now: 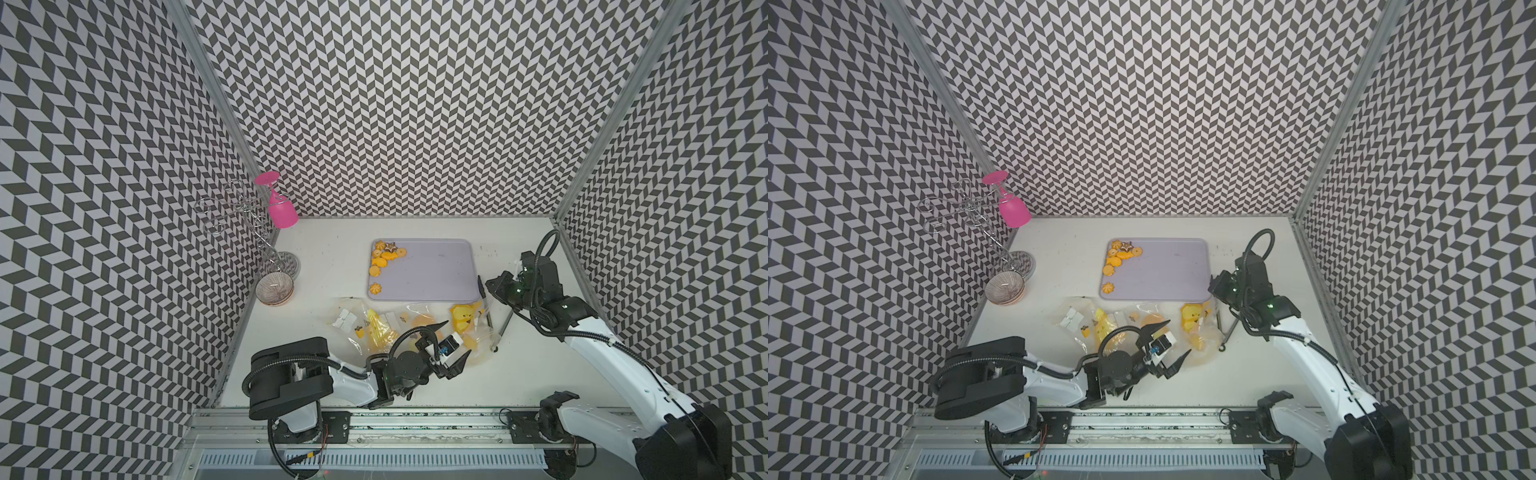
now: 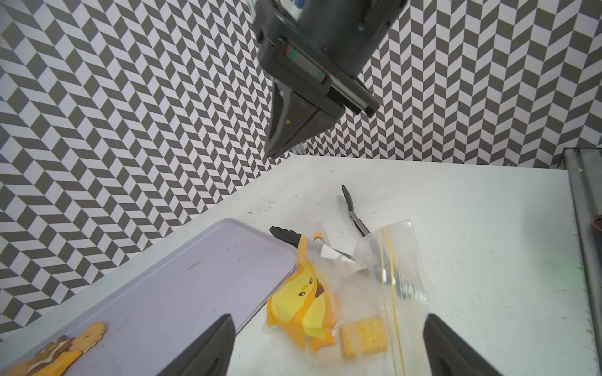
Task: Put the cookies into a resealable bag to prevent moisture
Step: Close the ziploc bag at the center of the board.
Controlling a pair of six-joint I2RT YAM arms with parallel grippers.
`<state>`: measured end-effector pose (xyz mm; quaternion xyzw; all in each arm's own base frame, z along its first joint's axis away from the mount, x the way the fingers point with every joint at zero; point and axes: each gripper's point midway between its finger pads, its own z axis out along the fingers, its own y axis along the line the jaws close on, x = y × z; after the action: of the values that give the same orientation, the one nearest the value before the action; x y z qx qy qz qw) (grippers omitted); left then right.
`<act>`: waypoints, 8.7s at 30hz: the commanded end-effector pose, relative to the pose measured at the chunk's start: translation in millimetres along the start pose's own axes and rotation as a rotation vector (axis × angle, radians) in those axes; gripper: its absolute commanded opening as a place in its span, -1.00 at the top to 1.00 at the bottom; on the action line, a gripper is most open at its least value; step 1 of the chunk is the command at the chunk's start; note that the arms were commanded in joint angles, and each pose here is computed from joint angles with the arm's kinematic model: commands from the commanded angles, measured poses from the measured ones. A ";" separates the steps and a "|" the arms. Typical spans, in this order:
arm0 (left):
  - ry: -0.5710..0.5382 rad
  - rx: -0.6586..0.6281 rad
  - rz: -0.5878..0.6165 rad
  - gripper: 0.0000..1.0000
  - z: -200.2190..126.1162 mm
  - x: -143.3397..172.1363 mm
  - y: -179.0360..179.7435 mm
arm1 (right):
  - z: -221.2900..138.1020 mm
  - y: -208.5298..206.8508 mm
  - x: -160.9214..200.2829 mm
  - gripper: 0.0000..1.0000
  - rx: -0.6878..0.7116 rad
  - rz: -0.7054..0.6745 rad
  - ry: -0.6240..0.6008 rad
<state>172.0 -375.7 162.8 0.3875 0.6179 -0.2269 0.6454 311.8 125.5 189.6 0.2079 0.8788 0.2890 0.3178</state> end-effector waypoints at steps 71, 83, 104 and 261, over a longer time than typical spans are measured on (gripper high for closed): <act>0.014 -0.122 -0.146 -0.76 -11.0 6.5 45.5 | -5.3 -54.8 95.5 0.20 -0.302 -0.149 -0.084; 0.011 -0.118 -0.156 -0.76 -21.7 6.1 50.3 | -3.0 -28.5 66.1 1.00 -0.250 -0.054 -0.071; -0.042 -0.144 -0.017 -0.93 -6.2 5.4 21.2 | 10.0 21.3 5.2 1.00 -0.144 0.124 0.015; 0.093 0.685 -0.277 1.00 29.8 34.7 181.1 | 12.9 21.8 33.3 1.00 -0.106 -1.074 0.027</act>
<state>338.5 -291.6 157.9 0.4916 0.5984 -0.4890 0.4014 293.5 171.1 177.0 -0.2792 0.8454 0.1639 0.4249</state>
